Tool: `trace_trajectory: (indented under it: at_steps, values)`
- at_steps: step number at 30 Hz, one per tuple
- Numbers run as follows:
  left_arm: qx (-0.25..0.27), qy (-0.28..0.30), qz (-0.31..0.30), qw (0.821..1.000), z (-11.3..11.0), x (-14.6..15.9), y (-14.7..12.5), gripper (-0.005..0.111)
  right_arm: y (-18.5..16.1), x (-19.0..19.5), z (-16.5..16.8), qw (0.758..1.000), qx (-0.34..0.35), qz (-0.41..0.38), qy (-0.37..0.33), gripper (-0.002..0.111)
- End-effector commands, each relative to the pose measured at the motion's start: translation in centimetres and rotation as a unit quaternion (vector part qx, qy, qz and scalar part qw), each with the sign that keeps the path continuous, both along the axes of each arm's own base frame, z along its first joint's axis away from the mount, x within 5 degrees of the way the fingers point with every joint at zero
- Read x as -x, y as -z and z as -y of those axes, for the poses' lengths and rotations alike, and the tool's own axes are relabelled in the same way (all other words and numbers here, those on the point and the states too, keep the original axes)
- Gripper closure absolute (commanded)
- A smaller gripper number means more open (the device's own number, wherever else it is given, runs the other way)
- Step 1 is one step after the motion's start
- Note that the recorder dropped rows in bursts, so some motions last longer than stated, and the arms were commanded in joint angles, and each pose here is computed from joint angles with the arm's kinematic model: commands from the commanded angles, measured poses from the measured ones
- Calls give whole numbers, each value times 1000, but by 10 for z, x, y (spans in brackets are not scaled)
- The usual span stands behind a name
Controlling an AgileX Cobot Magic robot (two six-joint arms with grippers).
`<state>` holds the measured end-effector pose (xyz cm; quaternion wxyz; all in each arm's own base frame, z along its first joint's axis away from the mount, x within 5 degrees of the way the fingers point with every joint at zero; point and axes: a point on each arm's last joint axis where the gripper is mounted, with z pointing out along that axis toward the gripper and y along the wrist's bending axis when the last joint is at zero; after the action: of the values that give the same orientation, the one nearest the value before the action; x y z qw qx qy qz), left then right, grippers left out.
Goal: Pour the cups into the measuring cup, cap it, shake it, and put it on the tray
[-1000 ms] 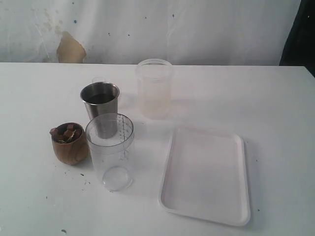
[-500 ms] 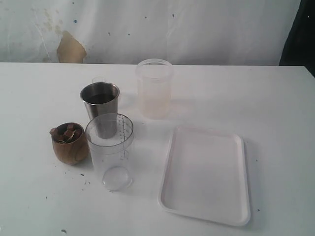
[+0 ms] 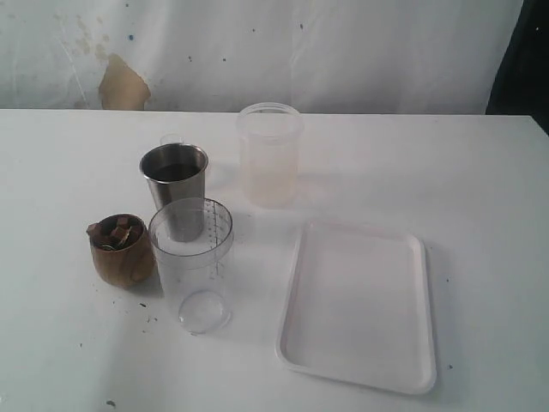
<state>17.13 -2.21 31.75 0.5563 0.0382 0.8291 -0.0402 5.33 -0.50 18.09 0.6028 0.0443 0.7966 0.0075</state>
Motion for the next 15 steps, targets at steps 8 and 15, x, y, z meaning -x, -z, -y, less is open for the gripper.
trace_trajectory:
  at_steps: [8,15]
  values:
    - [46,60,-100,992,24,-51,74,107,0,0,0,1000,-11,4,2,108]
    - [48,54,-56,996,20,-62,64,107,0,0,0,1000,-11,4,2,108]
